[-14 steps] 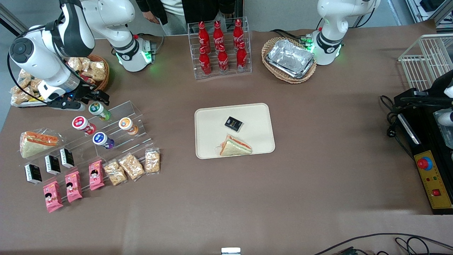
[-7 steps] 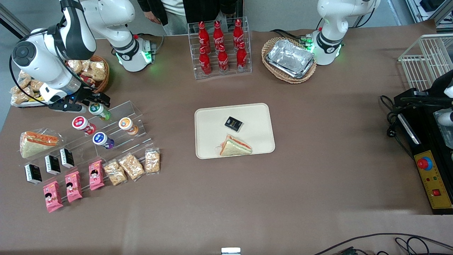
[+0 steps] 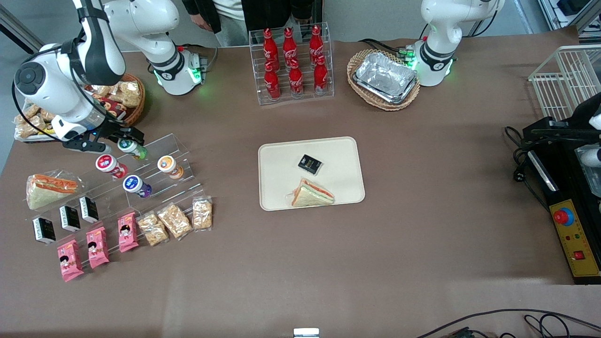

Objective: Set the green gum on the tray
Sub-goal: 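Close the right gripper around the green-lidded gum bottle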

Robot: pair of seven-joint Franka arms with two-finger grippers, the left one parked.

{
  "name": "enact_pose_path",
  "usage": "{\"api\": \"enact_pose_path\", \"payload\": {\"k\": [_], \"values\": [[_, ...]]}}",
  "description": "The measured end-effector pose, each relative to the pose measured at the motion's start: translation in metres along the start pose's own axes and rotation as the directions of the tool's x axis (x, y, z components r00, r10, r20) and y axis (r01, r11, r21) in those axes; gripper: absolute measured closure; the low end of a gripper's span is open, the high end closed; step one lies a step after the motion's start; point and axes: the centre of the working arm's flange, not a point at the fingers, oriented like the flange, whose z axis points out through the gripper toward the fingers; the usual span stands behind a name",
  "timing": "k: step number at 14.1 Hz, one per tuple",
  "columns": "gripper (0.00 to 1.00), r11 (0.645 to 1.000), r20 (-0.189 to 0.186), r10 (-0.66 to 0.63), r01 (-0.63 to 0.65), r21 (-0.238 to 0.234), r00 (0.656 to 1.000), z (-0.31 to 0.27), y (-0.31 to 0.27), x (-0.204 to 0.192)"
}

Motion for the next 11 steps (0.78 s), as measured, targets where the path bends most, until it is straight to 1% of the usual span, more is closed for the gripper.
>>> {"api": "enact_pose_path", "payload": {"k": [1,2,3,8,9,11], "values": [[0.06,1.000,0.001,0.009,-0.009,0.003,1.000,0.0015,0.0039,0.0009],[0.13,1.000,0.000,0.014,-0.014,0.005,1.000,0.0023,0.0057,0.0018],[0.15,1.000,-0.005,0.015,-0.015,0.005,1.000,0.0028,0.0060,0.0029],[0.17,1.000,-0.017,0.018,-0.018,0.006,1.000,0.0017,0.0058,0.0049],[0.25,1.000,-0.020,0.018,-0.018,0.007,1.000,0.0014,0.0057,0.0052],[0.30,1.000,-0.023,0.019,-0.018,0.007,1.000,0.0011,0.0056,0.0055]]}}
